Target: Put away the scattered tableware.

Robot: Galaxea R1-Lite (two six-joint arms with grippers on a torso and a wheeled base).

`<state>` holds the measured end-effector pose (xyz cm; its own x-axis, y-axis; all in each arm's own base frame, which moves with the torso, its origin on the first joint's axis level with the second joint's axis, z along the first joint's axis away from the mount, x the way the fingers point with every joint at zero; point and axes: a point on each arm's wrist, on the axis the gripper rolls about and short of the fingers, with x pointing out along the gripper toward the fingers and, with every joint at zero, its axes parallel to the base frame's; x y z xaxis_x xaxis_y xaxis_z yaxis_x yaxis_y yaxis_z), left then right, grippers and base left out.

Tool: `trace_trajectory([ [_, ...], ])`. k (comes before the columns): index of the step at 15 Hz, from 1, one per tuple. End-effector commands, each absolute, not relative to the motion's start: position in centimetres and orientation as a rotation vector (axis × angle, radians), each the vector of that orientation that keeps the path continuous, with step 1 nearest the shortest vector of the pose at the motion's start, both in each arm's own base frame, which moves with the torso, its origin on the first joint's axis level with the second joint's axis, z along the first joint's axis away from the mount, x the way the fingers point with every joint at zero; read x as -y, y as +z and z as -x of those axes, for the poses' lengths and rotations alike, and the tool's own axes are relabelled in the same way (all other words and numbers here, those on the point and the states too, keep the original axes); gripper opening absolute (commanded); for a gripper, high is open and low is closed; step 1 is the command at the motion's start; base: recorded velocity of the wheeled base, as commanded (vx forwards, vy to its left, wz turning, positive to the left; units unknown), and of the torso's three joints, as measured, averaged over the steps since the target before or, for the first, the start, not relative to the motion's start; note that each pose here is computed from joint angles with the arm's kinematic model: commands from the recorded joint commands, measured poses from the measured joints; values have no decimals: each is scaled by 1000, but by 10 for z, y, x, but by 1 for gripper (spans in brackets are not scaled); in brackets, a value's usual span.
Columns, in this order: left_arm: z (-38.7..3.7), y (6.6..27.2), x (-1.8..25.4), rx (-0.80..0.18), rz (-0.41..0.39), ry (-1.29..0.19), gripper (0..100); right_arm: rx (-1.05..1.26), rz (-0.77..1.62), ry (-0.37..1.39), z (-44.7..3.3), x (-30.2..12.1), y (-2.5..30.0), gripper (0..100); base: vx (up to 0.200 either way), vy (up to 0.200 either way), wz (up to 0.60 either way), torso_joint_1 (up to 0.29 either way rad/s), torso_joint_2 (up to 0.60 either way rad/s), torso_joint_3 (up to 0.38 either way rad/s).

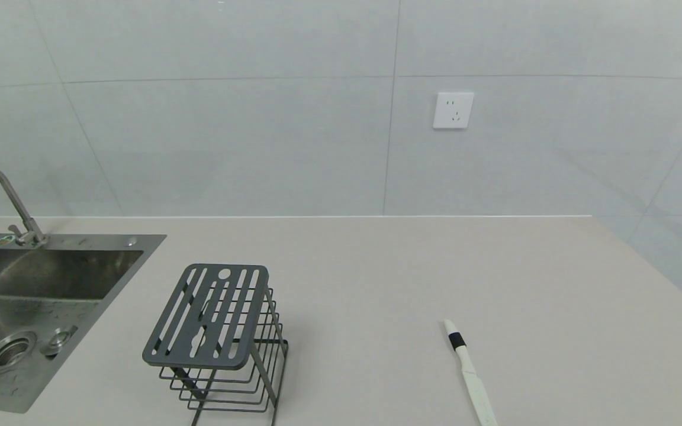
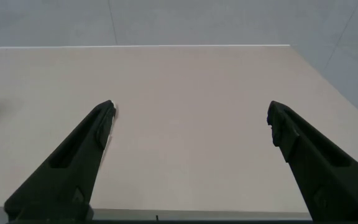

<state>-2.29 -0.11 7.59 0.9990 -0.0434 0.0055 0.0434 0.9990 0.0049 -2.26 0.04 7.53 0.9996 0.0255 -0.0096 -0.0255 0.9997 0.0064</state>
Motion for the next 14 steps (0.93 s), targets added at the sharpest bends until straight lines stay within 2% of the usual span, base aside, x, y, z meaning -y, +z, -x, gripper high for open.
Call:
trace_trajectory([
  [1, 23, 76, 1, 5, -5, -46, 100, -11, -8, 26, 22, 0, 75, 100, 0, 0, 0, 0, 0, 0],
  [12, 23, 76, 1, 5, -19, -37, 100, 1, 64, 71, 22, -2, 76, 100, 0, 0, 0, 0, 0, 0],
  [13, 23, 76, 1, 5, -19, -37, 100, 36, 67, 71, 22, -2, 80, 100, 0, 0, 0, 0, 0, 0],
  [14, 23, 76, 1, 5, -19, -37, 100, 187, 80, 64, 24, -2, 96, 100, 0, 0, 0, 0, 0, 0],
])
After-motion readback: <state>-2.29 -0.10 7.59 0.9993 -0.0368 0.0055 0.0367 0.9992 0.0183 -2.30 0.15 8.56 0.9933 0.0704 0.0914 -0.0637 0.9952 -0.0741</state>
